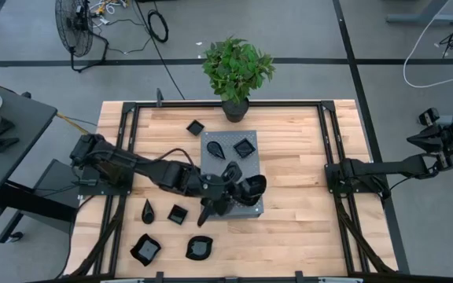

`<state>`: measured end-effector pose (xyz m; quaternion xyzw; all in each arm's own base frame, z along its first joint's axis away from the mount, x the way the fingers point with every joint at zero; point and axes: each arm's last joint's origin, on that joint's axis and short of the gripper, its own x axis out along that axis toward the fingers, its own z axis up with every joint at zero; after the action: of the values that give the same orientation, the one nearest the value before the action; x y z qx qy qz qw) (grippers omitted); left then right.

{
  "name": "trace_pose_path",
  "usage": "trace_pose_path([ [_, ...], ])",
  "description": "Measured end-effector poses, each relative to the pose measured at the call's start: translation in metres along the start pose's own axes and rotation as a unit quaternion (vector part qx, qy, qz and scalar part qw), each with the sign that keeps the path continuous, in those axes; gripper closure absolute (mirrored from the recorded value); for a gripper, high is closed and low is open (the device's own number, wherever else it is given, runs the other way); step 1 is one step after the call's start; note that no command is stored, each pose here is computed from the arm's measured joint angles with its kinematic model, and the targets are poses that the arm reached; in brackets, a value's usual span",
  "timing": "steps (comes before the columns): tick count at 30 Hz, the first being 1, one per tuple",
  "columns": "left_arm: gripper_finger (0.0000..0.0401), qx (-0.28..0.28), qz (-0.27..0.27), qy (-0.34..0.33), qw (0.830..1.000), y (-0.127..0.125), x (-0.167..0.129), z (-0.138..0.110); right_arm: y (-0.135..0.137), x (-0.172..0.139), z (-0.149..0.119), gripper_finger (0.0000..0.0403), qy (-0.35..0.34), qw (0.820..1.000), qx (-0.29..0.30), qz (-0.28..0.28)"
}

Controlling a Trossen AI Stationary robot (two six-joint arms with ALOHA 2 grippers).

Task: Pick & Place Mini shaped plates
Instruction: Stack the black bowl on top of the black bowl on the shelf

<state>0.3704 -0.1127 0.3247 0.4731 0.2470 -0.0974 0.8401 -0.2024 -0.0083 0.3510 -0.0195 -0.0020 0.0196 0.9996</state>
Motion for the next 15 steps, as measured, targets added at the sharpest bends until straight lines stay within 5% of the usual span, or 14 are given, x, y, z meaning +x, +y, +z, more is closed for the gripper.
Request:
trace_pose_path([
  [15, 0.0395, -0.136, -0.040, -0.010, 0.990, -0.007, -0.015, 0.018, 0.000, 0.000, 0.000, 0.0387, 0.000, 1.000, 0.000, 0.000],
])
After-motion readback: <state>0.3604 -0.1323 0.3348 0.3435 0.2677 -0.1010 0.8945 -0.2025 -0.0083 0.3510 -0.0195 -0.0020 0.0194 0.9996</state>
